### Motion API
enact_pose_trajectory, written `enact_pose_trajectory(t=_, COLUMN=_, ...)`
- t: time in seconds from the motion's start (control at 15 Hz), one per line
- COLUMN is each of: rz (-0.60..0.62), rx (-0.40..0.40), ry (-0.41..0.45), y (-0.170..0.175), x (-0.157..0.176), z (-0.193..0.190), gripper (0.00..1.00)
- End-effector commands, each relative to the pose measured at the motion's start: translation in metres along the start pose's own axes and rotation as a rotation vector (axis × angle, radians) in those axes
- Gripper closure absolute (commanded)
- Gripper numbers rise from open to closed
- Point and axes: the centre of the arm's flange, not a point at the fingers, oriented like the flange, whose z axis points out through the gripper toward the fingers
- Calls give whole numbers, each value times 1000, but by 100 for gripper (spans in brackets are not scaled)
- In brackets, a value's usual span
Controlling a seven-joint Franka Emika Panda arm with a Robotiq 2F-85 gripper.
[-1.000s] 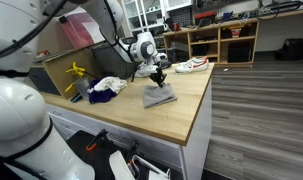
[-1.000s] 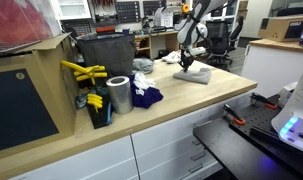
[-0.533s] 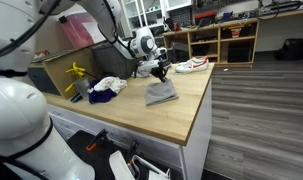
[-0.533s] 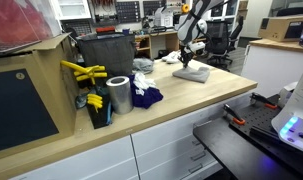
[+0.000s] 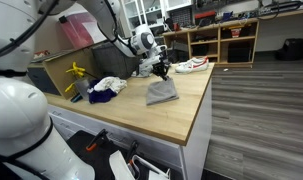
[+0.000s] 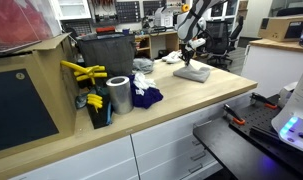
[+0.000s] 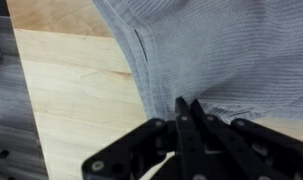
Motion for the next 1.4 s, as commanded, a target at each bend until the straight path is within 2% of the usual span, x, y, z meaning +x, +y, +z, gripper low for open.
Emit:
enact_pose_trajectory(t=0.0, rz=-77, rx=-25, ry=-10, y=-1, x=14, z=-6, gripper=98)
enact_pose_trajectory(t=0.33, rz=-196, rx=9, ry=11, y=-13, x=26, z=-8, gripper=98)
enact_pose_trajectory(t=0.4, rz=-219, rx=16, ry=8, y=-17, x=28, z=-8, gripper=69)
enact_pose_trajectory(t=0.53, rz=-254, rx=18, ry=7, y=-24, x=30, z=-9, gripper=62)
enact_pose_trajectory(t=0.8, rz=-260, rx=6, ry=26, y=-35, x=29, z=-18, gripper=32)
enact_pose_trajectory(t=1.07, rz=-238, rx=38, ry=28, y=-49, x=20, z=-28, gripper=1)
enact_pose_trajectory(t=1.33, rz=-176, rx=47, ry=-29, y=-56, x=-2, z=-24, gripper=0)
